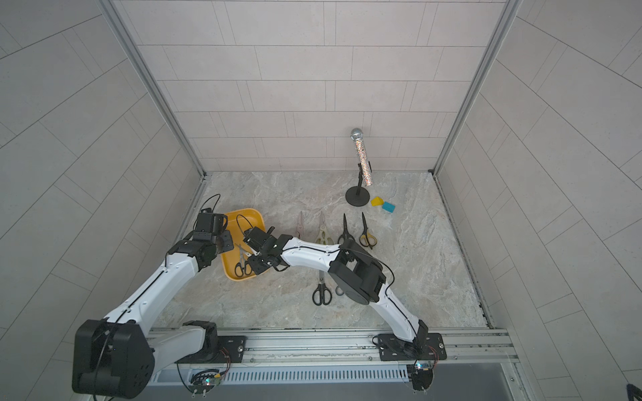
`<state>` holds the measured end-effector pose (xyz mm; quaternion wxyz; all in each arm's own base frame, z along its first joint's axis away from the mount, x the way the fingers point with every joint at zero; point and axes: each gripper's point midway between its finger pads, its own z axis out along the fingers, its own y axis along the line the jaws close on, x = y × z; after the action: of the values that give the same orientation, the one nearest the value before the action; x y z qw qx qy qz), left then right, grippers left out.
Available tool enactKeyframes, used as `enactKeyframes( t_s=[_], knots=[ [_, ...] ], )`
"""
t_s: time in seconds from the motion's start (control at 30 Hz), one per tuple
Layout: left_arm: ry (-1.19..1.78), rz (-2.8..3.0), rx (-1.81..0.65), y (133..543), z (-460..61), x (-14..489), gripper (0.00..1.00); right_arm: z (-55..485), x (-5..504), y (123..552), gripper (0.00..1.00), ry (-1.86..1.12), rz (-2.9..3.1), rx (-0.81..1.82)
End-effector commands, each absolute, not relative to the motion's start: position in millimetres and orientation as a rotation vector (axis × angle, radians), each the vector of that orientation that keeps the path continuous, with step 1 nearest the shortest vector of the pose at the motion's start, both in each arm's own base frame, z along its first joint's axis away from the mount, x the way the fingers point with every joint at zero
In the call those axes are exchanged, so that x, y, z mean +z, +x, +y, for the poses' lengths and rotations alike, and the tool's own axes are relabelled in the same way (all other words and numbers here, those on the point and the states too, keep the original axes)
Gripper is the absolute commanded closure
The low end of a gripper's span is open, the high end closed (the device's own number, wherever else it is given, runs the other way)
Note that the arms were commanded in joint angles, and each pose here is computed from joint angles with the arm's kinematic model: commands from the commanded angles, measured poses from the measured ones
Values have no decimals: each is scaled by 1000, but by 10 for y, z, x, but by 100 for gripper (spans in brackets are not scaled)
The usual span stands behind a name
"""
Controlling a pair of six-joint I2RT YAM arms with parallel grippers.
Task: Take the scissors out of the storage box
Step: Pick up the scissors from the storage box.
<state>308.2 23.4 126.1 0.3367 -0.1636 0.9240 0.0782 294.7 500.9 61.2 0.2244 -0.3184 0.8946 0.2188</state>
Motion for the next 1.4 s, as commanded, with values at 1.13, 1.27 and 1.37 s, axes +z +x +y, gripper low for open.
enactKeyframes(
  t_s=[1.13, 1.27, 1.37],
  knots=[
    [-404, 2411, 179, 3123, 192, 1328, 100, 4664, -247, 3316, 74, -980, 2490, 101],
    [-408, 2412, 182, 3131, 199, 1323, 100, 4725, -130, 3314, 87, -952, 2470, 195],
    [-408, 2412, 188, 3129, 206, 1320, 100, 4788, 71, 3328, 94, -937, 2422, 255]
  ],
)
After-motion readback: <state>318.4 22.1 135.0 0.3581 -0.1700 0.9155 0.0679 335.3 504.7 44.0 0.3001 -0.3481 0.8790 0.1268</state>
